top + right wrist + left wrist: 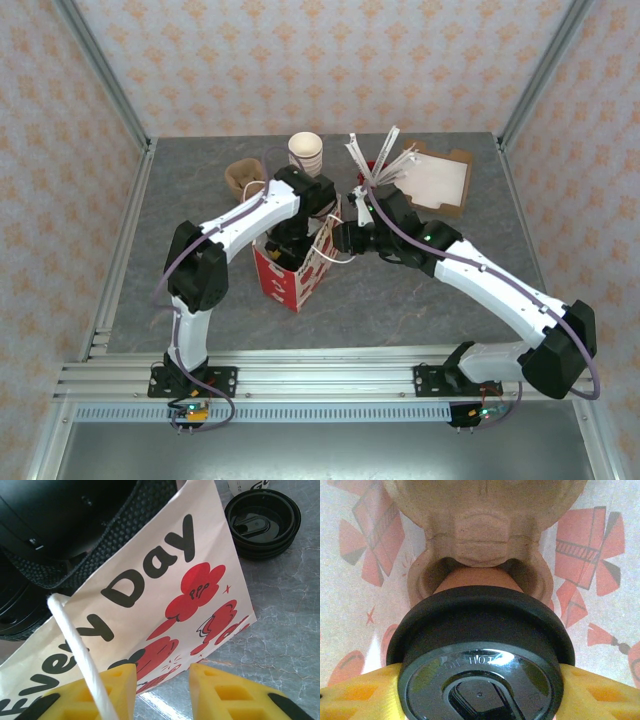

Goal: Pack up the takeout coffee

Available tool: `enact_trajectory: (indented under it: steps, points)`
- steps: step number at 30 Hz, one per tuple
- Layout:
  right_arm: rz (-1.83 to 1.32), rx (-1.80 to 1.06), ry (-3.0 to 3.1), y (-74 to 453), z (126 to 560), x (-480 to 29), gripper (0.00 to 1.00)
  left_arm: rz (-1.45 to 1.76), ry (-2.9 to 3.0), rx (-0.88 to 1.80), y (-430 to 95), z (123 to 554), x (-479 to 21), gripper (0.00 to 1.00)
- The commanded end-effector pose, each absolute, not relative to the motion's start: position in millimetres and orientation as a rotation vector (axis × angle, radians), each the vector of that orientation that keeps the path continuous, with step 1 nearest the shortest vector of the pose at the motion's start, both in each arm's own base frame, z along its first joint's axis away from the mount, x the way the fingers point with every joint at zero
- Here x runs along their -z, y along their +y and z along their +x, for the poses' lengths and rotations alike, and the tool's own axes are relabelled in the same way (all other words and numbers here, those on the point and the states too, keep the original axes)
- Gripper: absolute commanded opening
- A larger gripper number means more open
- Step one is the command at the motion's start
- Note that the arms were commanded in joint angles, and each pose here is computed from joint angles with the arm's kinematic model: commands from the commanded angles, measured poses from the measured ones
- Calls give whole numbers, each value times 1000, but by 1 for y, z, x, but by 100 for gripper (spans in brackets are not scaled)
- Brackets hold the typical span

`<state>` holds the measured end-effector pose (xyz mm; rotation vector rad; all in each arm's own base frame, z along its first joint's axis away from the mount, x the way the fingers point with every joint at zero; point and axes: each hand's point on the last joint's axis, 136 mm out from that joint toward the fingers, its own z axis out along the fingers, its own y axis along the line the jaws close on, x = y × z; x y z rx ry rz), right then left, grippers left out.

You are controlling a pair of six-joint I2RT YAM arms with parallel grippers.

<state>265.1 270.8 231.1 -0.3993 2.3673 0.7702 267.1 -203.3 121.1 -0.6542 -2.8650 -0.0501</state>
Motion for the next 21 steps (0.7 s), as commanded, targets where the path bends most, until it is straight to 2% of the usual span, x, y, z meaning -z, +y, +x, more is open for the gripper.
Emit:
enact_trajectory:
  steps: [1,16,21]
  points:
    - [-399,-788,2368,275,264,-231,34,-672,-2853,86,-204,281,-97,31]
    - [-396,-779,2383,276,263,-225,34,-650,-2874,94,-209,295,-84,31]
    - [-392,-760,2381,272,263,-227,34,-651,-2898,95,-208,295,-94,31]
